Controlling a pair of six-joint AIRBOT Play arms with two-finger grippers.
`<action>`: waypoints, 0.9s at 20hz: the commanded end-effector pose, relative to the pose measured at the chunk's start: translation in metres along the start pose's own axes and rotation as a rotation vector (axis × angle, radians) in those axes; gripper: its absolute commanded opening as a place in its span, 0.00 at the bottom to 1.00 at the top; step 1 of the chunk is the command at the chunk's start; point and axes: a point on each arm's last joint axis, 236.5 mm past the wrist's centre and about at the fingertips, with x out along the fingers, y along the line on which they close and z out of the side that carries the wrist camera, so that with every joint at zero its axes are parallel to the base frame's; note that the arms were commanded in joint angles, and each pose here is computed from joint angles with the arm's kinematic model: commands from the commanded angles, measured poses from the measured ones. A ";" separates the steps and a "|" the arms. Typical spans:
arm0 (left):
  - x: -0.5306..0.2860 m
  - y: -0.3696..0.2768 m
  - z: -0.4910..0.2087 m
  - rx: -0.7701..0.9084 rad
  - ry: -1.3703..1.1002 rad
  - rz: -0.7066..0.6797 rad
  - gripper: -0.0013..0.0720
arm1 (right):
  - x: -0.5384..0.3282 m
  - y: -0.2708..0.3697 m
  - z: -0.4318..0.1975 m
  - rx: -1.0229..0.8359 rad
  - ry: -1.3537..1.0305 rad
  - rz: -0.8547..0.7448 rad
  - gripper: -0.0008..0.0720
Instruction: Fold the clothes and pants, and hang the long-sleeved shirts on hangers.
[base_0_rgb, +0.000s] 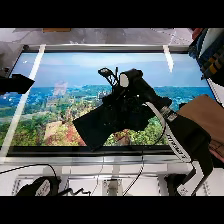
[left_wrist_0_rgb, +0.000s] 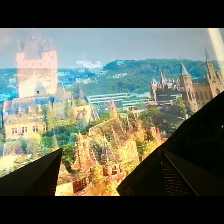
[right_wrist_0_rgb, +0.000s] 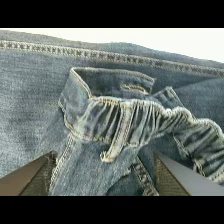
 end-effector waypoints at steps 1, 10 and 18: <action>0.000 -0.008 0.002 -0.011 -0.008 -0.035 0.97 | -0.003 0.004 -0.003 0.080 0.023 0.007 0.98; 0.000 -0.009 0.001 -0.012 -0.006 -0.040 0.97 | 0.043 0.020 -0.004 0.049 0.054 -0.044 0.98; 0.000 -0.009 0.002 -0.012 -0.006 -0.040 0.97 | 0.071 -0.006 -0.011 0.060 0.085 -0.143 0.97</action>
